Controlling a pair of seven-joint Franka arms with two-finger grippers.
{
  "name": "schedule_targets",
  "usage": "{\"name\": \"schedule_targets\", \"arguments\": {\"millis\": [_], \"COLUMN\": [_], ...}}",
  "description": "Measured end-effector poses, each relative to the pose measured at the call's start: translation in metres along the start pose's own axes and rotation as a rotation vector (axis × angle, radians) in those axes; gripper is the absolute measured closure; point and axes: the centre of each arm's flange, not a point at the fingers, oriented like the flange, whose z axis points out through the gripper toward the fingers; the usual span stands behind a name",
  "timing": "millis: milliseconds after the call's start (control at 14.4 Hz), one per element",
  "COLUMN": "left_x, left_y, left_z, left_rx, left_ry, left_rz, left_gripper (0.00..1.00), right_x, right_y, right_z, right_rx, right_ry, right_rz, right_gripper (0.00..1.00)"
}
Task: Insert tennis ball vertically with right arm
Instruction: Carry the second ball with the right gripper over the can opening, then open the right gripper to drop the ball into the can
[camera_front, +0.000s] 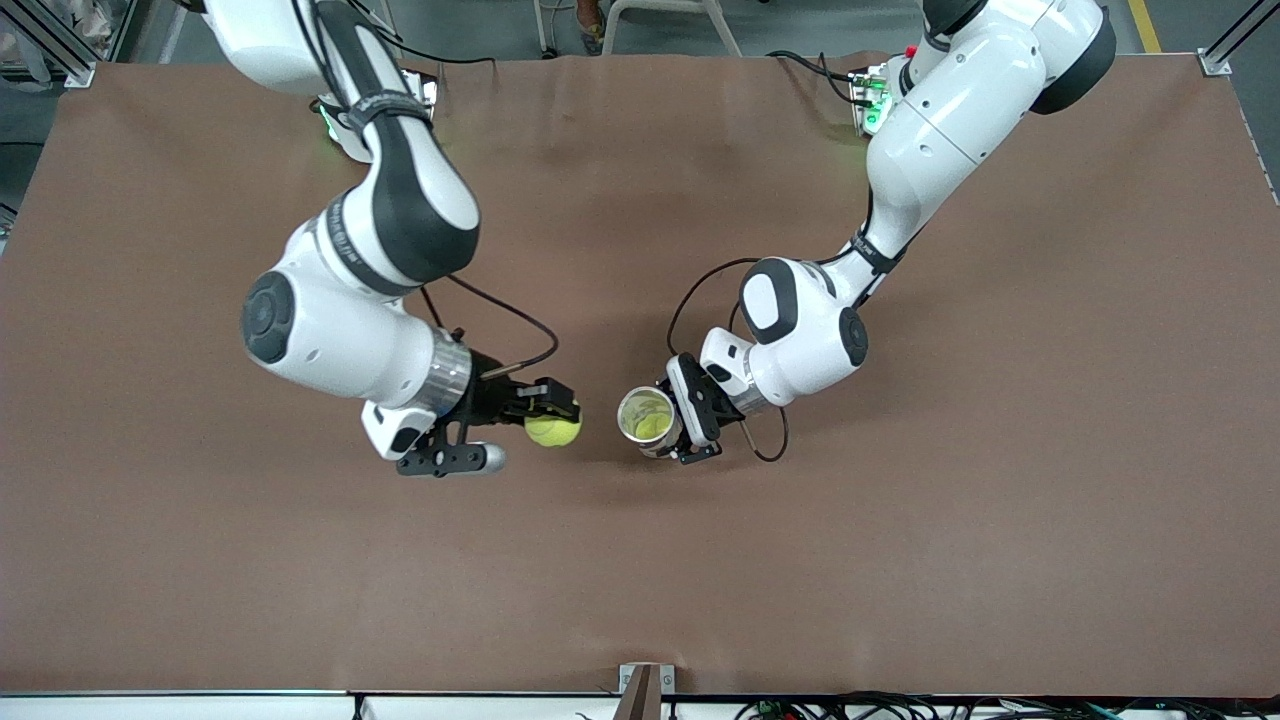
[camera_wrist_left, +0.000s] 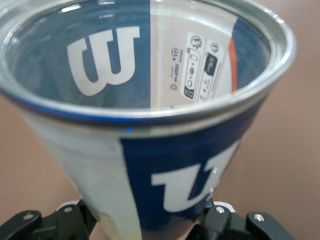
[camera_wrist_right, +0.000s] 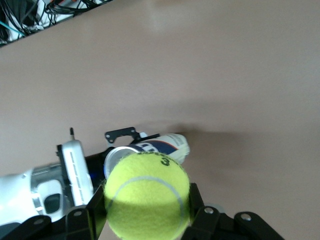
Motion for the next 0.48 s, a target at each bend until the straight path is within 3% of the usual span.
{"name": "schedule_targets", "arguments": {"millis": [485], "left_x": [0.0], "left_y": [0.0], "left_z": [0.0], "left_rx": [0.0], "left_ry": [0.001], "left_rz": [-0.004], "left_gripper": [0.23], "right_x": [-0.012], "right_y": [-0.021], "right_z": [0.048], "right_rx": [0.03], "right_ry": [0.02], "right_rz": [0.149], "right_gripper": [0.33]}}
